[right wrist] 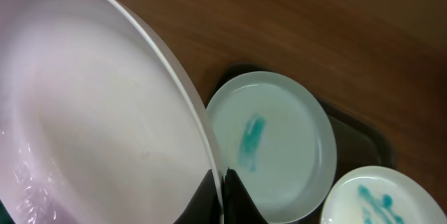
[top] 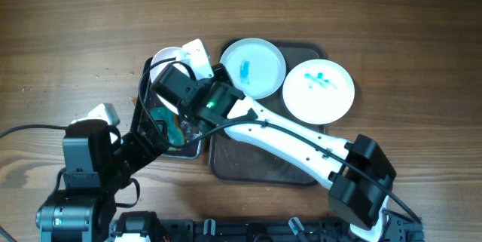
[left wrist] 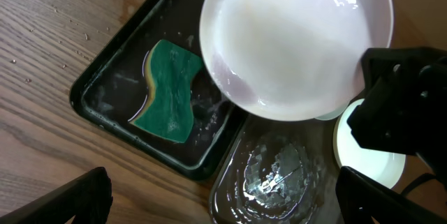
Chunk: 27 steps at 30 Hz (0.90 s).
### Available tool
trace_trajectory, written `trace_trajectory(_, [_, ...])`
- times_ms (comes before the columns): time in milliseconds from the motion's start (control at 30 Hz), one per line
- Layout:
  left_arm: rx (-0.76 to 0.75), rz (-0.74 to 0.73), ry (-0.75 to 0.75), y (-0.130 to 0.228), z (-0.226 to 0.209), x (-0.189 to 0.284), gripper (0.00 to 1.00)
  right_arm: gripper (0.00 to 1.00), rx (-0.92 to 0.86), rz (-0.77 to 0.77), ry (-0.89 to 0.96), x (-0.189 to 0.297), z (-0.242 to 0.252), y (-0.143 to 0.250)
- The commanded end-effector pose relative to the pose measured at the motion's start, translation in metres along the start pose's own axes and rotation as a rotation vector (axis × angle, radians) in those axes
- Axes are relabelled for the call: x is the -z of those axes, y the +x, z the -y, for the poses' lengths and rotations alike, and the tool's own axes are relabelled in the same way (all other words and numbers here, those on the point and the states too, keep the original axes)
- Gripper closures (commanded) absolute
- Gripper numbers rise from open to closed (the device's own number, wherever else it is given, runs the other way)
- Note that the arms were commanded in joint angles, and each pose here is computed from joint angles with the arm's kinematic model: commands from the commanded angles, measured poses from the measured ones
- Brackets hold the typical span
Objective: Clean dirty plates on tray and stack at the side
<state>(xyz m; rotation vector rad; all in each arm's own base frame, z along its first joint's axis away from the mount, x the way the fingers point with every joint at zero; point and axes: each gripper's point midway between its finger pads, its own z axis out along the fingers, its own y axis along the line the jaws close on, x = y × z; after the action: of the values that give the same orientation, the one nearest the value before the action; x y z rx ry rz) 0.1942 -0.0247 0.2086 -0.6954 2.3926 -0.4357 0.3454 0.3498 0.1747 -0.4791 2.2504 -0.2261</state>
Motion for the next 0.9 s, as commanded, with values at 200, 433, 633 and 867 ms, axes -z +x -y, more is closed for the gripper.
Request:
trace_trajectory(200, [0.006,0.023,0.019,-0.006,0.005,0.005,0.0,0.96,0.072,0.168,0.164,0.04,0.017,-0.034])
trace_trajectory(433, [0.006,0.023,0.019,-0.006,0.005,0.005,0.0,0.95,0.106,0.26,0.231,0.064,0.008,-0.043])
trace_trajectory(633, [0.006,0.023,0.019,-0.006,0.005,0.005,0.0,0.96,0.155,0.3,0.24,0.076,-0.001,-0.049])
trace_trajectory(867, [0.006,0.023,0.019,-0.006,0.005,0.005,0.0,0.96,0.171,0.33,0.272,0.084,-0.002,-0.053])
